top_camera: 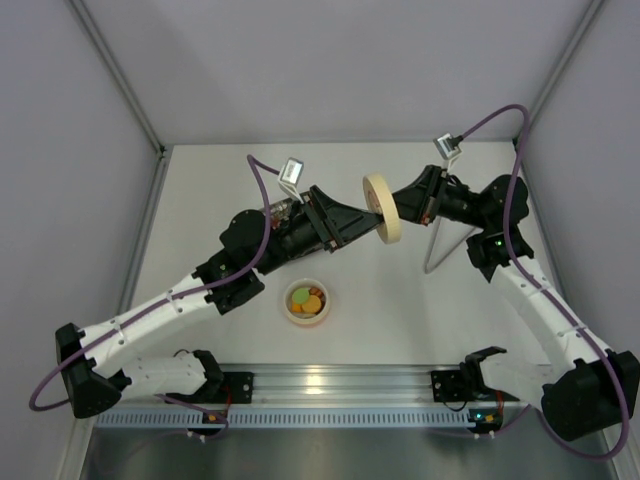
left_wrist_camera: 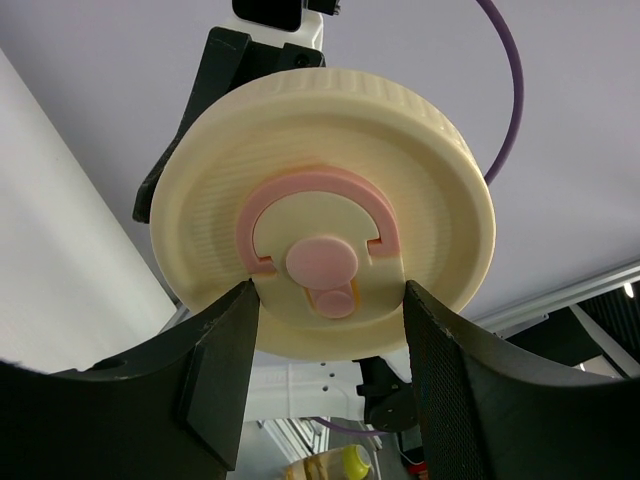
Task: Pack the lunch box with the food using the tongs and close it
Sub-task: Close the box lid on the packing box.
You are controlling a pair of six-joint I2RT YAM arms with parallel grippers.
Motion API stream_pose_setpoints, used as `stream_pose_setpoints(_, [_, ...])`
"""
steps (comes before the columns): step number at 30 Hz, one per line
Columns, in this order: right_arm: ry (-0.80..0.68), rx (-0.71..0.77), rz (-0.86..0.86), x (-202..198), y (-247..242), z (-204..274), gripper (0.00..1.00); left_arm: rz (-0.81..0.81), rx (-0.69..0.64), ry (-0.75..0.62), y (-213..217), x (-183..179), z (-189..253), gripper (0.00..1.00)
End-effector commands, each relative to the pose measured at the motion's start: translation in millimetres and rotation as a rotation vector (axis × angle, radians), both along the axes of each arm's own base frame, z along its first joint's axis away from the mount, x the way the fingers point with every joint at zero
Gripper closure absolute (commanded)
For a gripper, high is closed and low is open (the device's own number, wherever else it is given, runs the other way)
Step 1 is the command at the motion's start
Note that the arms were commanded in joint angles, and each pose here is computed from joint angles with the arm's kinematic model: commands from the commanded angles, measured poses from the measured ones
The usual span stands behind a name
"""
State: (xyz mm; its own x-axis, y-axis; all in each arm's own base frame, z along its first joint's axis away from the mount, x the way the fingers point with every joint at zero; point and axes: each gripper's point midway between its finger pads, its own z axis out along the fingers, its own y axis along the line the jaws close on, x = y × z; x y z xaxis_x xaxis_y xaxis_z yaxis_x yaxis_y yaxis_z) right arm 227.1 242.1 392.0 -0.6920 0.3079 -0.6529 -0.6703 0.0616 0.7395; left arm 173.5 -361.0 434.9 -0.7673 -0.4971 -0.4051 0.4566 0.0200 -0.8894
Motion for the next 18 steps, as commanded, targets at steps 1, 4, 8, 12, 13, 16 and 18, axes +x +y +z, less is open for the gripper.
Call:
stream_pose_setpoints(1, [-0.062,0.011,-0.02,-3.6,-3.2,11.8,0.82,0.008,-0.087,-0.083,9.9,-8.2,38.5,0.59])
stream_pose_setpoints(4, [-0.056,0.01,-0.023,-2.7,-3.5,10.2,0.78,0.01,-0.086,-0.086,11.0,-8.1,39.1,0.6])
stream_pose_setpoints(8, [-0.053,0.008,-0.026,-2.0,-3.5,9.8,0.74,0.01,-0.083,-0.089,11.4,-9.0,39.0,0.62])
stream_pose_setpoints(12, [-0.045,-0.007,-0.048,1.2,-4.5,8.4,0.65,0.017,-0.077,-0.094,13.7,-9.4,38.8,0.62])
stream_pose_setpoints(13, [-0.049,-0.007,-0.057,1.9,-5.4,11.2,0.61,0.024,-0.071,-0.092,14.5,-8.5,37.7,0.62])
stream_pose_setpoints(16, [-0.055,-0.005,-0.061,0.0,-5.6,17.0,0.59,0.038,-0.06,-0.095,17.6,-7.8,36.3,0.63])
stream_pose_setpoints(18, [-0.061,-0.007,-0.074,1.6,-7.6,19.3,0.59,0.043,-0.057,-0.097,19.5,-8.3,36.0,0.63])
